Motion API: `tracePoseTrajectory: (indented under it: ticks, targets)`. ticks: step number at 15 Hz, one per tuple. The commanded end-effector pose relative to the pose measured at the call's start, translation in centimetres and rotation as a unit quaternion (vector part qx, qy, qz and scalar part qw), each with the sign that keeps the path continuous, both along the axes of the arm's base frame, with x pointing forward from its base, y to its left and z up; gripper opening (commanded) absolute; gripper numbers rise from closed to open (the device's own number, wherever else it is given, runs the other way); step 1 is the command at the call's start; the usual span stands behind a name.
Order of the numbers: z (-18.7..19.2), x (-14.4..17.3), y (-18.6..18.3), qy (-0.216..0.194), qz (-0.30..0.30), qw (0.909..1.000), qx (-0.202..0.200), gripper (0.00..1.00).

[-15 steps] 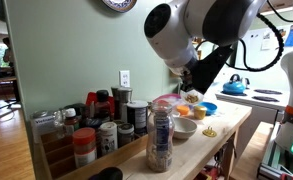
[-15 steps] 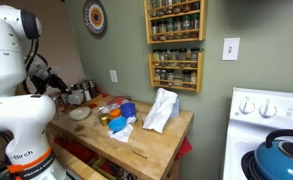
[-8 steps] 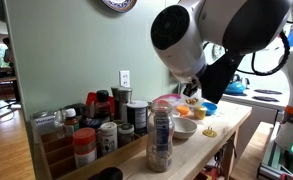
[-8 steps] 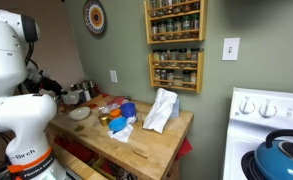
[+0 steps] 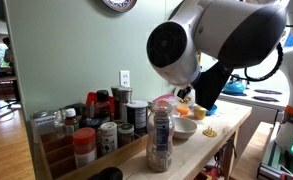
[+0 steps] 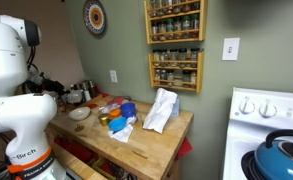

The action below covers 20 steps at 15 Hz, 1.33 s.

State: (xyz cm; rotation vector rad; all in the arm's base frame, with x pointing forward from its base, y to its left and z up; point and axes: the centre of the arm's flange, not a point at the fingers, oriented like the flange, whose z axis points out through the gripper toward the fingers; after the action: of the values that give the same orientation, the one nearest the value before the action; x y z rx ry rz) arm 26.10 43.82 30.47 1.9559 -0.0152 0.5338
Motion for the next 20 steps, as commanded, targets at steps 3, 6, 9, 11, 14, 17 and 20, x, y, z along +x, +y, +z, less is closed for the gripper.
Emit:
tracePoseTrajectory:
  ticks: [3, 6, 9, 11, 14, 17, 20]
  targets:
    - [-1.0, 0.0, 0.6, -0.008, -0.005, 0.9996, -0.026, 0.01]
    - [-1.0, -0.1, 0.6, 0.003, 0.0, 0.9998, -0.018, 0.01]
    - [-1.3, 0.0, 0.8, -0.001, -0.002, 0.9996, -0.027, 0.01]
    - [-1.4, -0.1, 0.8, -0.018, -0.005, 0.9988, -0.046, 0.01]
    - [-1.6, -0.4, 0.6, -0.036, -0.018, 0.9955, -0.086, 0.01]
    - [-2.0, -0.4, 0.5, -0.039, -0.024, 0.9937, -0.102, 0.01]
    - [-2.1, -0.6, 1.0, -0.015, -0.013, 0.9971, -0.073, 0.01]
